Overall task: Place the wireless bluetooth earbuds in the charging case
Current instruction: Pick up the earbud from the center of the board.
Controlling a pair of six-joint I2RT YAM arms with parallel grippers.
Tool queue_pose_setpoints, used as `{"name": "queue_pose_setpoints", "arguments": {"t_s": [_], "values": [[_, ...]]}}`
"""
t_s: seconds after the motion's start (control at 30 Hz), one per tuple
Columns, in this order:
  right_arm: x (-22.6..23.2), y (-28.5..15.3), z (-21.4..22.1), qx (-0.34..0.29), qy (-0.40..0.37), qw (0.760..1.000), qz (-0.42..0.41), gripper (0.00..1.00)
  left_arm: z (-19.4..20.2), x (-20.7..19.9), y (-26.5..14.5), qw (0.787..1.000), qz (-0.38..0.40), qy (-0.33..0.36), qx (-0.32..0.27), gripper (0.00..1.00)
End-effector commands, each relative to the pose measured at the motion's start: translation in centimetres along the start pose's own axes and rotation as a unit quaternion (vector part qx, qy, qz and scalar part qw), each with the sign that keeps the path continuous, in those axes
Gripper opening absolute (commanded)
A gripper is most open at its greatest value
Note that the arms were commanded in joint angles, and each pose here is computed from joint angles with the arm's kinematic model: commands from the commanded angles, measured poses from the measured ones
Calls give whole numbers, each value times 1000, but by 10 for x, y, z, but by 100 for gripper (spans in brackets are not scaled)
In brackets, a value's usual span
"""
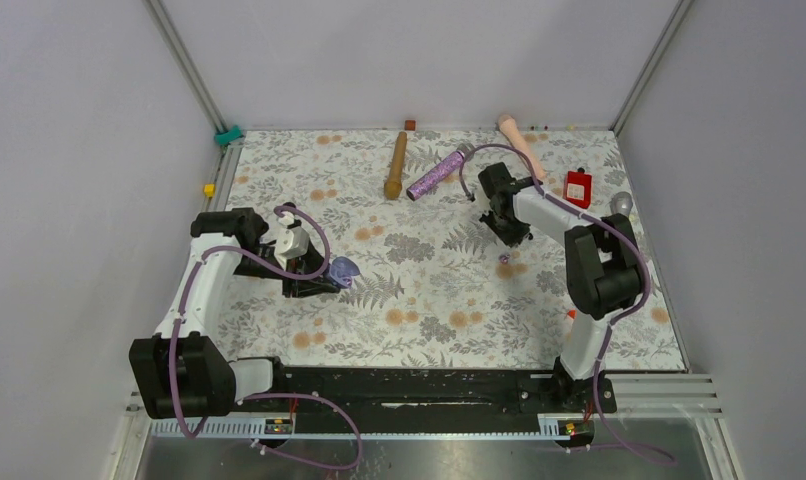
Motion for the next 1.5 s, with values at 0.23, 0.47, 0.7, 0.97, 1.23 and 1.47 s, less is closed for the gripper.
{"name": "queue_pose_setpoints", "arguments": {"t_s": [0.23,0.47,0.7,0.97,1.23,1.47], "values": [[11,7,6,46,-14,998,-32,18,-6,-4,1,1000,-3,-1,-22,0],[10,7,3,47,-14,998,-29,19,-5,-4,1,1000,-3,0,-22,0],[12,6,4,52,-23,998,-4,19,-6,-5,1,1000,-4,1,-21,0],[33,-2,11,66,-49,997,-14,15,-6,-5,1,1000,-4,1,-22,0],[48,-12,17,73,-44,994,-70,16,-7,-5,0,1000,-6,3,-22,0],[60,-20,14,68,-33,990,-119,18,-6,-5,0,1000,-5,1,-22,0]]}}
Point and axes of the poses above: each gripper's point midway between its finger pads, its own y axis out along the fingers, its own x axis along the line the jaws close on, z = x × y, the point moved 4 cm from there along -y, back along the fingers, and after that the axes turned 2 degrees about y, right-handed, at the moved point
